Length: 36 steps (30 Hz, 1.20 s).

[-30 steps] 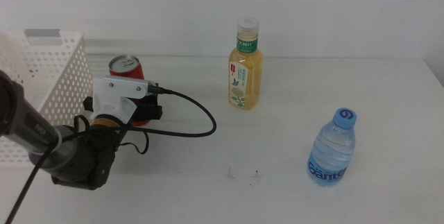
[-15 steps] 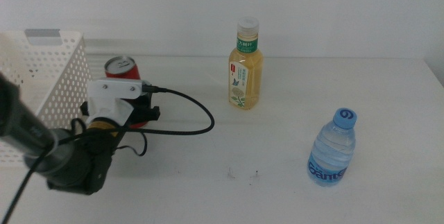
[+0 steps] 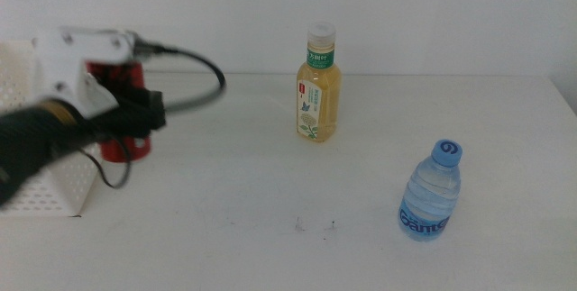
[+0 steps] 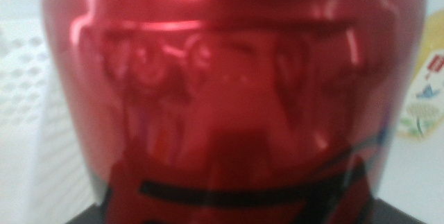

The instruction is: Use arms to grab the bottles and put them into the dustbin to the left of the table.

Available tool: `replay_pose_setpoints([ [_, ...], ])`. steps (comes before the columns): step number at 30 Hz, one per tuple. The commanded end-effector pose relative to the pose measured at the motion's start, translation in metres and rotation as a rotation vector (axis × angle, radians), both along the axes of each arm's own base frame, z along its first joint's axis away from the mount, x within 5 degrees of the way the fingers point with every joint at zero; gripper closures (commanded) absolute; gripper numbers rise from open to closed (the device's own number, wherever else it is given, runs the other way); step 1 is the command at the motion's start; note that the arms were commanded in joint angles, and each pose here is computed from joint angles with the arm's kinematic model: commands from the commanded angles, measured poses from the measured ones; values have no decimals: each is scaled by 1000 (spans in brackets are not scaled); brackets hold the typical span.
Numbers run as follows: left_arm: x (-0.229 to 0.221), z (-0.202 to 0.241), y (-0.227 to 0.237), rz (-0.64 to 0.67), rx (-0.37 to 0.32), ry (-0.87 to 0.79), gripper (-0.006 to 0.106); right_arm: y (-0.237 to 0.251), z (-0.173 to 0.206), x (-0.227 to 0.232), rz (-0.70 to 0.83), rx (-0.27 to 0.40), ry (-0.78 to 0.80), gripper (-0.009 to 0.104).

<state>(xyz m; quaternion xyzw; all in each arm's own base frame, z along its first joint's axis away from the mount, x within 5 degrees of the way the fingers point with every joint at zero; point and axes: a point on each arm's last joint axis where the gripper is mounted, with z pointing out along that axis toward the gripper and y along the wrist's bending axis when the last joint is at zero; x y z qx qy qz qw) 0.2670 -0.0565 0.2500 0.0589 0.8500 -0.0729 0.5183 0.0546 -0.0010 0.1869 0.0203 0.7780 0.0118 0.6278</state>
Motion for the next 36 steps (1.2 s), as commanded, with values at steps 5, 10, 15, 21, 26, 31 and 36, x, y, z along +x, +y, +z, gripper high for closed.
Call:
replay_pose_setpoints([
  [5, -3, 76, 17, -4, 136, 200, 77, 0, 0, 0, -4, -12, -10, 9],
  [10, 10, 98, 37, -25, 128, 293, 77, 0, 0, 0, -4, -12, -10, 9],
  [15, 34, 104, 66, -19, 146, 404, 77, 0, 0, 0, -4, -12, -10, 9],
  [21, 73, 101, 110, 46, 179, 530, 77, 0, 0, 0, -4, -12, -10, 9],
  [26, 100, 85, 142, 95, 203, 613, 77, 0, 0, 0, -4, -12, -10, 9],
  [31, 116, 53, 171, 114, 200, 692, 77, 0, 0, 0, -4, -12, -10, 9],
  [36, 132, 19, 177, 78, 157, 724, 77, 0, 0, 0, -4, -12, -10, 9],
])
